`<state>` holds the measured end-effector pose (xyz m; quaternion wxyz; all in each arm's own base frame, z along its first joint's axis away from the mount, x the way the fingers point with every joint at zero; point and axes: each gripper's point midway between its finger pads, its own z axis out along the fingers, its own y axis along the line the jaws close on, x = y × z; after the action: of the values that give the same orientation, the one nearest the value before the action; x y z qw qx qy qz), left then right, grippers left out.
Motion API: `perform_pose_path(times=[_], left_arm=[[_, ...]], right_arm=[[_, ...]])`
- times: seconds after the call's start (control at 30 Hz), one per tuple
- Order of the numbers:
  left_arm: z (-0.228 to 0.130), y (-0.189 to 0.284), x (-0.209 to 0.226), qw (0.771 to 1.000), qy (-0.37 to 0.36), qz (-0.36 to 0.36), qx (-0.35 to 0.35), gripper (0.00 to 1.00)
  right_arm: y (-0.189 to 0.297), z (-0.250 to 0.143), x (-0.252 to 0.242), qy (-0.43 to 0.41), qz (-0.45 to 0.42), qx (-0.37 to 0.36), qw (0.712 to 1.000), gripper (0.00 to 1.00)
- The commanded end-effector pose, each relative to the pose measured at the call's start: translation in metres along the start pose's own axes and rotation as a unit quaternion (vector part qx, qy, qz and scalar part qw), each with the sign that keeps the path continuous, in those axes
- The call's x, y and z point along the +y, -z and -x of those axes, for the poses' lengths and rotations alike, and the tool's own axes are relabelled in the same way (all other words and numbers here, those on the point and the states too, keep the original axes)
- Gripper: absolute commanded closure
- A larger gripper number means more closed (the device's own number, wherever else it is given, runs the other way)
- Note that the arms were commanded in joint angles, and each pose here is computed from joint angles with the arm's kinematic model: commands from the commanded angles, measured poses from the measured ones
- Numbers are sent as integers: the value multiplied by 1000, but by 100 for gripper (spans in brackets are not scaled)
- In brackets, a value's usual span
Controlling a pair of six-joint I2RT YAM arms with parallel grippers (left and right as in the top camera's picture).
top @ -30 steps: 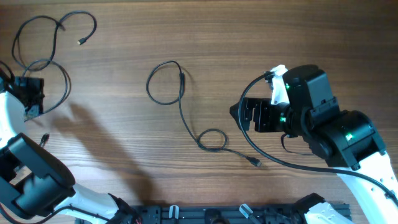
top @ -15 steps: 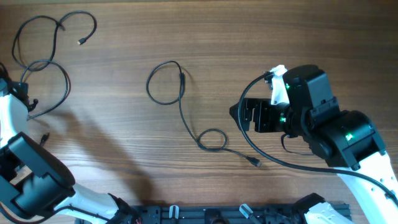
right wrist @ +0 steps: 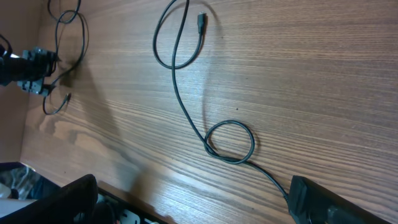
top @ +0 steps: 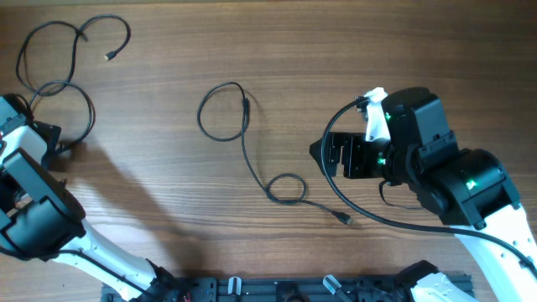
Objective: Untangle cables
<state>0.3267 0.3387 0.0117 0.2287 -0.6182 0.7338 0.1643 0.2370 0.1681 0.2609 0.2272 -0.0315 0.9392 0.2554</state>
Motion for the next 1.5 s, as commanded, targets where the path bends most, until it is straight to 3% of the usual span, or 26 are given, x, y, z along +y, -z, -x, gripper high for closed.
perform_pose_path(times=[0.0, 0.07, 0.33, 0.53, 0.63, 0.73, 0.9, 1.0, 1.27, 1.47], left_arm=[[-1, -6, 4, 1000, 1, -6, 6, 33], [0, -7, 5, 1000, 3, -5, 6, 52], [22, 21, 2, 999, 14, -22, -20, 96], [42, 72, 8, 998, 36, -36, -38, 96], [38, 86, 17, 994, 102, -29, -24, 96], [27, 99, 26, 975, 224, -18, 4, 96], [37, 126, 3, 956, 276, -96, 19, 96], [41, 140, 5, 943, 315, -106, 19, 96], [36, 137, 28, 898, 434, -69, 41, 96], [37, 131, 71, 907, 422, 12, -1, 92]], right_arm=[[-1, 1, 2, 6, 4, 2, 1000, 0], [-2, 1, 2, 5, 4, 5, 1000, 0], [-18, -2, 0, -2, -1, 33, 999, 0], [-22, -1, -1, -2, -3, 37, 999, 0], [-22, -1, -1, 0, -2, 36, 999, 0], [-22, -2, -2, 11, -3, 39, 999, 0], [-22, -4, -3, 17, -5, 42, 999, 0], [-22, -2, -2, 22, -3, 39, 999, 0], [-22, -3, -2, 22, -4, 41, 999, 0], [-23, -1, -2, 23, -2, 37, 999, 0]])
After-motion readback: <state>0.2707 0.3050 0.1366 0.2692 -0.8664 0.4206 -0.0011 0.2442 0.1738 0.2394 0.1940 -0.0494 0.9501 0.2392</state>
